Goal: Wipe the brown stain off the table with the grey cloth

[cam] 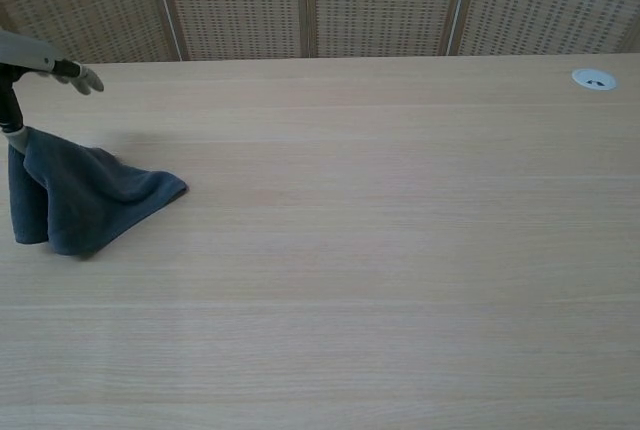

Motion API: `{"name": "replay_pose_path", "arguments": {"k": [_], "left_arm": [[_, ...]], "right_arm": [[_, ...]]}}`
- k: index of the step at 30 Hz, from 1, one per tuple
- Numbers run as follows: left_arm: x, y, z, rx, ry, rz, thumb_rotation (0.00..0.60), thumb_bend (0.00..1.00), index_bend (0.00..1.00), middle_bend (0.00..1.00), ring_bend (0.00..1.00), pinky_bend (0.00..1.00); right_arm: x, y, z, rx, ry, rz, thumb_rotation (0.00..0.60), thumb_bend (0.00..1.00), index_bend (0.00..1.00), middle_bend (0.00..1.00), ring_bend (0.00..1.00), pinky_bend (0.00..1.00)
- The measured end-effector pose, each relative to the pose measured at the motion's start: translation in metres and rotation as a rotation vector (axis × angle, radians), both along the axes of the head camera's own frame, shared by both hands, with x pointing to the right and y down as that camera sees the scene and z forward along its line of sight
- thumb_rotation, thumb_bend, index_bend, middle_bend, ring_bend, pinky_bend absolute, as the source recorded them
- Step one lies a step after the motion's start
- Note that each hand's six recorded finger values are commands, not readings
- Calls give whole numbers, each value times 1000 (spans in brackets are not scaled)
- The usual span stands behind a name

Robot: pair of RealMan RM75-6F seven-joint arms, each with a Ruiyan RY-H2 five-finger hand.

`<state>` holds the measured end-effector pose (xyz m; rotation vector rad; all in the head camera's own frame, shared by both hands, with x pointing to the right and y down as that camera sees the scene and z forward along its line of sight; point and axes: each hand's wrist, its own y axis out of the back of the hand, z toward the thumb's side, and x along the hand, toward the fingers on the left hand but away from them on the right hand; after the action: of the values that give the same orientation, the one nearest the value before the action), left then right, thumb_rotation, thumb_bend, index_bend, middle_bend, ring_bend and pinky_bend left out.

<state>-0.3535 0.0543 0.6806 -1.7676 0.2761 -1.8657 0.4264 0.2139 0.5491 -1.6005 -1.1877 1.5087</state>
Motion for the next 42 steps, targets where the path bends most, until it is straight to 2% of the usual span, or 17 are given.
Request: {"name": "replay_pose_path", "arguments": {"k": [5,12,18,27,30,34,42], "left_arm": [[10,8,1,-109,24,-18,600,11,0,0,0,0],[21,-1,-5,-86,62,-4,600,11,0,0,0,0],[25,-10,-11,37,85,52,600,11,0,0,0,0],[13,-18,-32,300,196,75,600,15,0,0,0,0],[1,-11,-43,375,233,78,600,16,0,0,0,0],[-26,5,-57,451,236,74,600,16,0,0,0,0],[-65,49,-78,547,296,10,600,19,0,0,0,0]], "right_arm": [[1,0,1,-2,4,2,600,0,0,0,0,0],[1,-1,2,-3,5,3,600,0,0,0,0,0],[1,-1,1,-1,2,4,600,0,0,0,0,0],[2,-1,-1,3,0,6,600,0,0,0,0,0],[3,-2,-1,7,2,8,600,0,0,0,0,0],[4,-2,-1,8,12,13,600,0,0,0,0,0],[3,-2,-2,11,14,13,600,0,0,0,0,0]]}}
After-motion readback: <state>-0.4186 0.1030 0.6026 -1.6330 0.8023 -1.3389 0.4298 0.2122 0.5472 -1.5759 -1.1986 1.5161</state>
